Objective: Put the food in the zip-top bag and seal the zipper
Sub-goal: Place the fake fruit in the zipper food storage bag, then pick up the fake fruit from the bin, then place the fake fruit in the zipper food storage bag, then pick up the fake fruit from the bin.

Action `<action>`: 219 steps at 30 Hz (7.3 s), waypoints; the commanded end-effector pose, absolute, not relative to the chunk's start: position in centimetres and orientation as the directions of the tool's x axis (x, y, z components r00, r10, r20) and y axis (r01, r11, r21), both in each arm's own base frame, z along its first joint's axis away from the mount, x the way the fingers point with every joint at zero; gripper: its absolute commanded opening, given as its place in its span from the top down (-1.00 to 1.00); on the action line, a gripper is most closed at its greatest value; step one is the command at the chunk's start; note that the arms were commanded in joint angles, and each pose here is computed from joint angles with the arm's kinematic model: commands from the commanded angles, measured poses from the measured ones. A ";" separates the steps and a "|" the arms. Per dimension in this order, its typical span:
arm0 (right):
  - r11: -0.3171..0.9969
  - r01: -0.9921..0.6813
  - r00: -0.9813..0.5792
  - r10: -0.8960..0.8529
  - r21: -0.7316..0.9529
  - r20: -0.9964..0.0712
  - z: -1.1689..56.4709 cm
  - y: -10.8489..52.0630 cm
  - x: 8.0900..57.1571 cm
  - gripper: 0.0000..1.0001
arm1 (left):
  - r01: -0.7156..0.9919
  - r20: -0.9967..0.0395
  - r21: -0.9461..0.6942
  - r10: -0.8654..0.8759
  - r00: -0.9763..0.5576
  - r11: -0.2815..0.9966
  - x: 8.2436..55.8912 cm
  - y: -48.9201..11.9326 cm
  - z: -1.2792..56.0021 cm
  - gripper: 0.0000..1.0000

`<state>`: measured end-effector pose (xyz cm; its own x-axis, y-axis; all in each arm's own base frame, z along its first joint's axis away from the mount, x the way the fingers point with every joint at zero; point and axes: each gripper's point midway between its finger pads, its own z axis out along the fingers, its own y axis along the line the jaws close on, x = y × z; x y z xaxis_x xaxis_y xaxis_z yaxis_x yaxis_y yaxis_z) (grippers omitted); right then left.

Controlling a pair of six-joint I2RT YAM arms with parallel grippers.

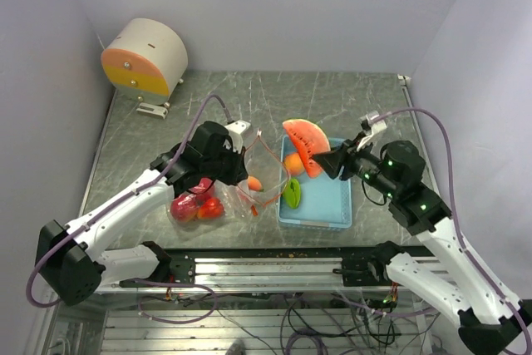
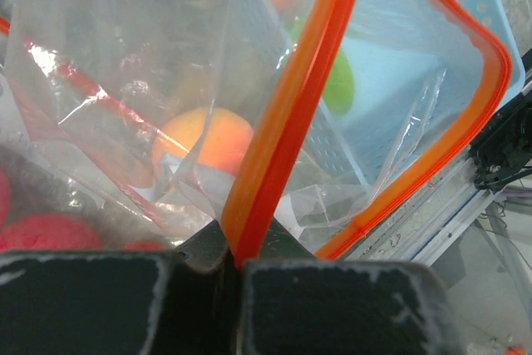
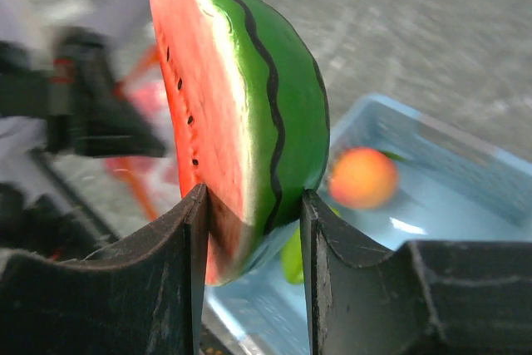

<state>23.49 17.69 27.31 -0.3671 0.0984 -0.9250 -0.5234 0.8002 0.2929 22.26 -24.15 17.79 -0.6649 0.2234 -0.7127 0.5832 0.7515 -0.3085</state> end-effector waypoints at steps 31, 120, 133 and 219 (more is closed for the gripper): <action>0.607 -0.647 -0.467 0.162 0.461 -0.869 20.4 26.0 23.3 1.00 | 0.624 -0.797 -0.318 0.155 -0.584 0.714 23.0 -25.0 23.5 0.86; 0.988 -0.109 -0.672 0.011 0.113 -0.740 6.0 17.8 34.0 0.37 | 0.539 -0.799 -0.249 0.145 -0.584 0.805 23.5 -22.3 21.5 0.86; 0.699 -0.653 -0.376 0.037 0.293 -0.926 24.3 26.7 23.6 0.39 | 0.533 -0.788 -0.251 0.149 -0.597 0.808 23.9 -22.7 20.8 0.86; 0.652 -0.626 -0.406 0.196 0.427 -0.893 23.0 25.9 21.1 -0.92 | 0.517 -0.761 -0.214 0.191 -0.620 0.829 25.0 -22.8 19.7 0.86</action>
<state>21.47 25.93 18.81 -0.5092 0.1253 -0.8515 -0.5507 0.7128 0.4342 23.89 -23.05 20.27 -0.6290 0.1887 -0.7542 0.5360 0.8079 -0.2449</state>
